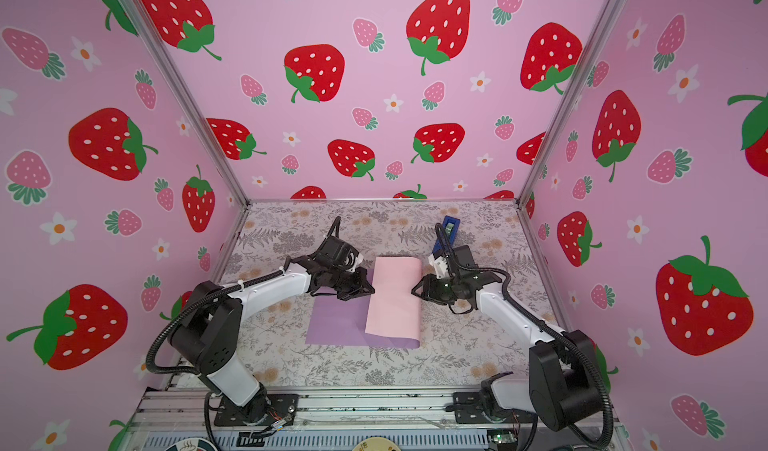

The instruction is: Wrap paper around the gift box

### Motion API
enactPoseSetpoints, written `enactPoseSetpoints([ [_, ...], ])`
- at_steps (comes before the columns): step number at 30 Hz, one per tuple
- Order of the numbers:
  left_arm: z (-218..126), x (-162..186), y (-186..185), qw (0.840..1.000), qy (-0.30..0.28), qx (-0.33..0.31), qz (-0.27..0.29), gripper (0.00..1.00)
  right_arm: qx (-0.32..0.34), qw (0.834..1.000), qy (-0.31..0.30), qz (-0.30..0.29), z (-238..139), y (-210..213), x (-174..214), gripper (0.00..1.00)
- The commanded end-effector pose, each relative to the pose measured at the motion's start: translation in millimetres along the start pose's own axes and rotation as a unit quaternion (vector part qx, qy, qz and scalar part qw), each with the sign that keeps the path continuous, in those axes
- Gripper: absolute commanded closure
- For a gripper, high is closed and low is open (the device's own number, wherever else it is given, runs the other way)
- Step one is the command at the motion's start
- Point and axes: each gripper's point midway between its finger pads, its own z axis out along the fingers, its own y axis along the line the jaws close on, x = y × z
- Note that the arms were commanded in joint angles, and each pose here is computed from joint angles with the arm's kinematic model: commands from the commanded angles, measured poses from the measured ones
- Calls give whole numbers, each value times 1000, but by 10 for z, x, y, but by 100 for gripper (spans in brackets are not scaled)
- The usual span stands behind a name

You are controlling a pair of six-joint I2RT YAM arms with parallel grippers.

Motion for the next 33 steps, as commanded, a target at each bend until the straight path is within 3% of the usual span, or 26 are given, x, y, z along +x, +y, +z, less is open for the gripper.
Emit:
enactPoseSetpoints([
  [1,5,-2,14,1000,4,-19,9,100,-47,999,-2,-16,5,225,-65,58],
  [7,51,64,71,1000,9,-22,2,100,-49,998,38,-22,200,229,62,58],
  [11,75,84,91,1000,11,-23,0,100,-1,998,56,-9,270,46,145,59],
  [17,78,97,113,1000,13,-26,-1,100,49,999,-1,-23,16,30,-102,55],
  [21,80,107,113,1000,14,-27,-1,100,96,995,-1,-17,-14,-165,-123,50],
  [25,69,107,98,1000,13,-24,1,100,79,996,34,-17,139,-201,-27,45],
  [33,69,107,100,1000,14,-26,2,100,80,995,63,-9,308,-340,91,52],
])
